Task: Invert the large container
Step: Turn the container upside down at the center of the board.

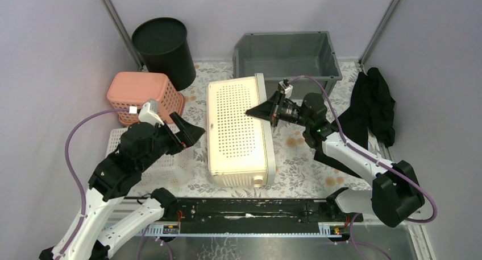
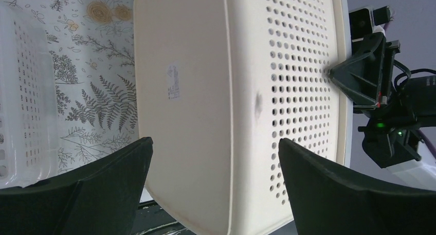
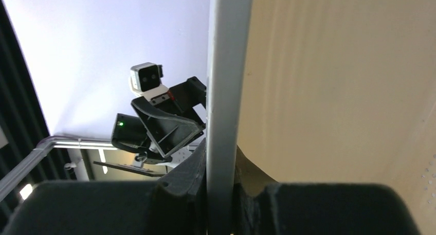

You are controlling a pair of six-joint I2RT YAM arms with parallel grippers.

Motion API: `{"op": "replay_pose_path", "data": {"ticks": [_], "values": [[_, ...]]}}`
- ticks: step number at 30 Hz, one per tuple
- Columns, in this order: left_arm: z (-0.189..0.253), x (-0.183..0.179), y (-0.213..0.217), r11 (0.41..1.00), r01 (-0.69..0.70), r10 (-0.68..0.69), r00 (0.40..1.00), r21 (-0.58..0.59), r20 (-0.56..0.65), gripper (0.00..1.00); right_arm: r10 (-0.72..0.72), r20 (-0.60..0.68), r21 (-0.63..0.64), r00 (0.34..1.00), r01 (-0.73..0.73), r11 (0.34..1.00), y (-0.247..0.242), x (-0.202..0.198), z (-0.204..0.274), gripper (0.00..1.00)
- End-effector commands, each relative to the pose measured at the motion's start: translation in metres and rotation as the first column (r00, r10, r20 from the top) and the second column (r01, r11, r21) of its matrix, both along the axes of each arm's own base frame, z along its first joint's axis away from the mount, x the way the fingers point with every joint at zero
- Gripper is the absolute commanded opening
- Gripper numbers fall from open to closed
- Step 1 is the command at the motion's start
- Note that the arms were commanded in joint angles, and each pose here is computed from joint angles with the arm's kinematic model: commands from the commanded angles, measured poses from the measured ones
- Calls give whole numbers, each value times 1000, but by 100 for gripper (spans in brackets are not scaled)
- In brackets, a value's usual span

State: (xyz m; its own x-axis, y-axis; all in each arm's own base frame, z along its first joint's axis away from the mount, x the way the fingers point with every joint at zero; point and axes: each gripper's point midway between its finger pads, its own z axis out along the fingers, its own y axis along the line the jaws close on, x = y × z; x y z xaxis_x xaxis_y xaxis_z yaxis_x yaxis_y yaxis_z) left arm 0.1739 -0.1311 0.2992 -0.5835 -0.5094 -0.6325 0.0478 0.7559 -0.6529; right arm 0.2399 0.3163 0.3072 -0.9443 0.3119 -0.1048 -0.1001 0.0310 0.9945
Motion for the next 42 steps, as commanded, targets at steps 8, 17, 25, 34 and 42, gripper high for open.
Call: {"op": "replay_pose_path", "data": {"ticks": [8,17,25,34,42], "values": [[-7,5,-2,1000,3,-4,1000,15,1,100,-52,217,307,975,-17,951,-30,-25,67,0],[-12,5,-3,1000,5,-5,1000,11,-3,100,-80,181,291,980,24,957,-34,-25,42,0],[-16,3,-3,1000,9,-8,1000,8,-11,100,-94,175,218,980,54,974,-33,-23,26,0],[-20,4,-7,1000,18,-18,1000,6,-19,100,-102,194,109,976,82,991,-33,-22,17,0],[-21,4,-6,1000,17,-17,1000,6,-21,100,-98,178,97,979,82,992,-33,-23,9,0]]}}
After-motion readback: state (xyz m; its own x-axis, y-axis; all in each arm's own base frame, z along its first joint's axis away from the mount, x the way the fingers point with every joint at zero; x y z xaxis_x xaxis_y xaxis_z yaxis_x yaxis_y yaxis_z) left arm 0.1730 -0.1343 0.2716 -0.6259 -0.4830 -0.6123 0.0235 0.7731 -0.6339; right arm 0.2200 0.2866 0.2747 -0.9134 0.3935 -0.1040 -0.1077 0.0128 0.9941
